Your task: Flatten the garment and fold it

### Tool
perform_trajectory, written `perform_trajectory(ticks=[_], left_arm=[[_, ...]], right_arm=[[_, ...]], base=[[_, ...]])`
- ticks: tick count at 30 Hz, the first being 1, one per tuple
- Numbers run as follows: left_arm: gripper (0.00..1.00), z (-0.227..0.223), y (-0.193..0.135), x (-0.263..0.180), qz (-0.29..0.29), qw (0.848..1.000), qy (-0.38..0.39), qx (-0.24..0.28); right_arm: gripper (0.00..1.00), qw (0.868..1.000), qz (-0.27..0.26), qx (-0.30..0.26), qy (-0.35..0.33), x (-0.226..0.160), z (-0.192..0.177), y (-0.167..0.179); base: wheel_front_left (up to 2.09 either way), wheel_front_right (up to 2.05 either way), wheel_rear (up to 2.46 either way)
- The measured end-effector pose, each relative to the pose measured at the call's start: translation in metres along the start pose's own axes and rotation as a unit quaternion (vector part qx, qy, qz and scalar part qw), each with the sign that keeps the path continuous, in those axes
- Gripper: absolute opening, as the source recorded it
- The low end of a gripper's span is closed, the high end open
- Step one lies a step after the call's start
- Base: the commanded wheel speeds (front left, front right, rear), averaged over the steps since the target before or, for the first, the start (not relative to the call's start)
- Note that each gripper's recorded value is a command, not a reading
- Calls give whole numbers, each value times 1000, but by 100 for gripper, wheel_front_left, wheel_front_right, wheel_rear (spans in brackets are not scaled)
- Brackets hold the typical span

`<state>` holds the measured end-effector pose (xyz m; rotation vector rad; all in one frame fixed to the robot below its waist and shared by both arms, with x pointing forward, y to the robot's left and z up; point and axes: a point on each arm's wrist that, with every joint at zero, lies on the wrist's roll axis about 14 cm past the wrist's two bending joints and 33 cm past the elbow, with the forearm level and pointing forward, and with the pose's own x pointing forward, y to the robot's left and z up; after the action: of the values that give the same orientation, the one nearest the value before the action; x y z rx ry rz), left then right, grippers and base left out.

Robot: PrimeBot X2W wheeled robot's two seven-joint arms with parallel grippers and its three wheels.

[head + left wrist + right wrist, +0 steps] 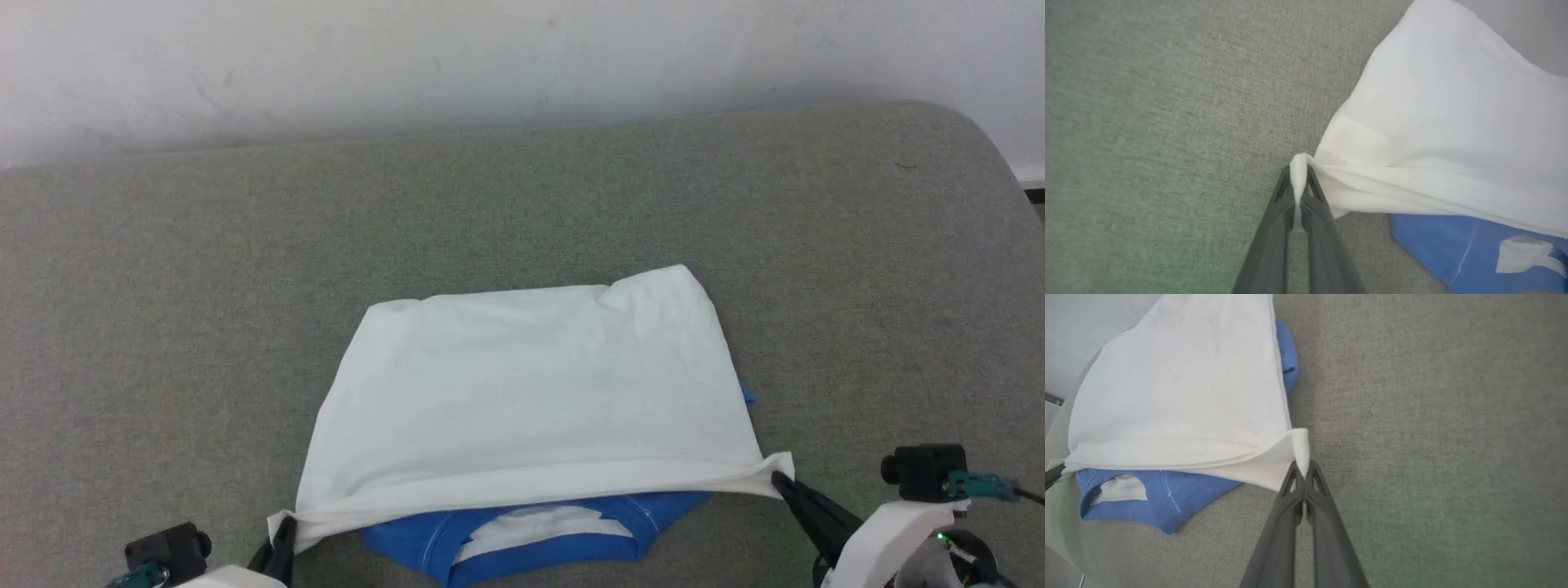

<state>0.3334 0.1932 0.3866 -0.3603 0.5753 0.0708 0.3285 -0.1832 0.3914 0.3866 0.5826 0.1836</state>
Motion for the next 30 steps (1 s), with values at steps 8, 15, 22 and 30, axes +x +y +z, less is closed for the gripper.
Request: perform_trajectory(ticks=[8, 15, 22, 30], left_arm=[[100, -10, -3, -5, -11, 1000, -3, -10], [100, 28, 5, -14, 2, 994, -112, 10], [100, 84, -2, -29, -7, 969, -243, 54], [100, 119, -43, -46, -60, 940, -320, 99]], right_arm=[[100, 1000, -20, -2, -11, -22, -14, 3], [100, 996, -37, -20, -79, -49, 21, 7], [100, 992, -72, -25, -99, -60, 48, -10], [100, 999, -32, -34, -20, -1, 50, 5]], base=[[0, 0, 0], [0, 0, 0], [0, 0, 0], [0, 0, 0]])
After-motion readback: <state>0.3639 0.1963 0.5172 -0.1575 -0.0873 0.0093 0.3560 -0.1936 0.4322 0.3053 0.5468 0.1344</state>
